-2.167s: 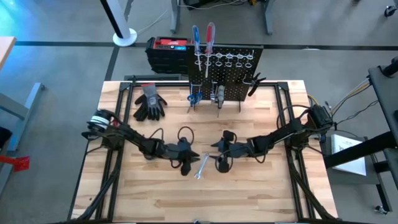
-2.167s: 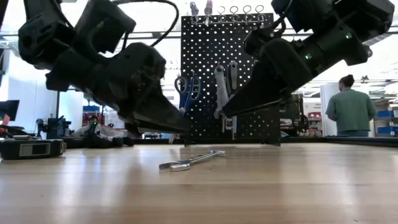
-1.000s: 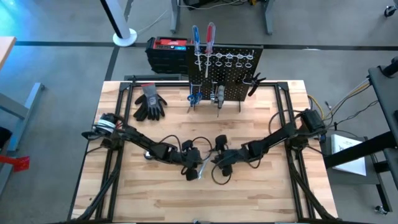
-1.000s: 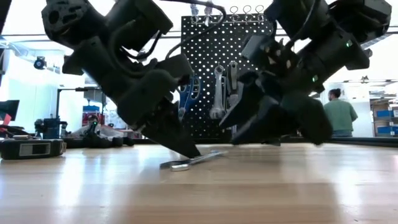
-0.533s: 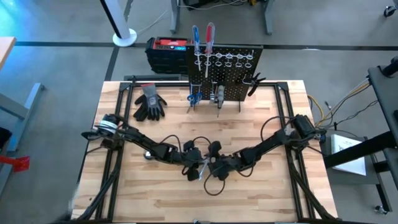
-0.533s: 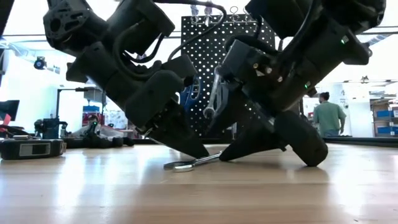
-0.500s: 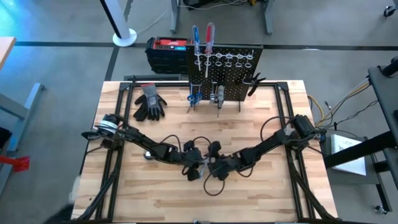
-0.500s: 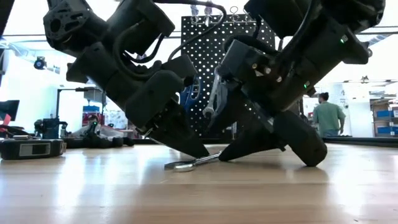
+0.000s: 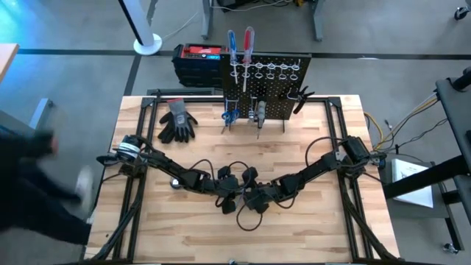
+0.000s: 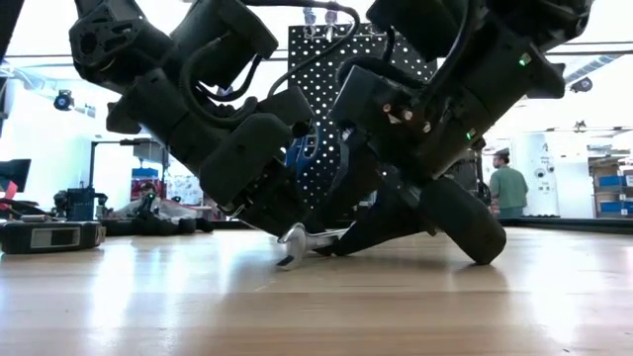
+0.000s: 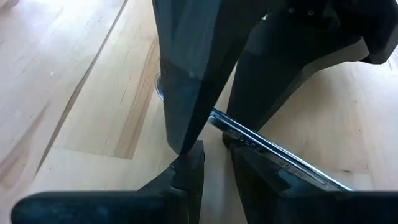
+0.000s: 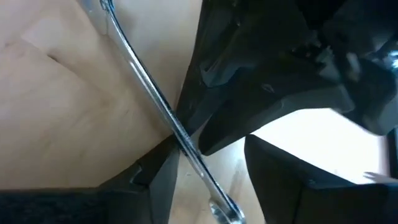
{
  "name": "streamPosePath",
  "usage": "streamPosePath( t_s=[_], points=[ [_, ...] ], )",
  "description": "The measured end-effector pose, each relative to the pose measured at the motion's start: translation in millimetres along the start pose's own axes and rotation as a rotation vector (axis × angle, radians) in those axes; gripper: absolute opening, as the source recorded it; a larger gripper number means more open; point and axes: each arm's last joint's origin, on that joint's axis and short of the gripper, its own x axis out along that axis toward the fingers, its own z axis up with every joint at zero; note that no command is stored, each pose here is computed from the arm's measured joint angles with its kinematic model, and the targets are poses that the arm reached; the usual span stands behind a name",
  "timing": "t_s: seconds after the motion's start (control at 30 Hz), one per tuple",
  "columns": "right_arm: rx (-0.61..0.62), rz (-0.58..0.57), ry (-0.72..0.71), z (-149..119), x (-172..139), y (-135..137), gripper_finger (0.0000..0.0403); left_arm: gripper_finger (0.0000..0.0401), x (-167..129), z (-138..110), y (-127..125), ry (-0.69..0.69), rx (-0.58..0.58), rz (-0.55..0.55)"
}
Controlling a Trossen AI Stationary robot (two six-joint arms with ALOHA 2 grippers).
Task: Hang tools onto peg board
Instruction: Hang the right silver wrench on the peg board
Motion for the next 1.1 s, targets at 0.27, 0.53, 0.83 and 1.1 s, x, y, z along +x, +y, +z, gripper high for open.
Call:
streamPosePath(
  t_s=[0.27,0.53,0.83,1.1],
  points=[
    [0.046,0.051,0.022,-4.4,1.9,-1.8,0.0080,0.0077,0.1,0.4,-0.2,-0.004,-0.002,-0.002],
    [-0.022,0.055,0.069,-8.1,1.5,-1.3,0.0011,0.0076,0.1,0.3,0.2,-0.004,-0.007,0.001],
    [0.019,0.052,0.171,-14.3,-10.9,-5.1,0.0002,0.0077,-20.0,6.2,3.2,0.072,-0.012,0.048],
    [0.095,0.065,0.251,-20.5,-24.3,-10.6,0.0000,0.0080,-46.0,22.8,5.4,0.076,0.068,0.101]
  ],
)
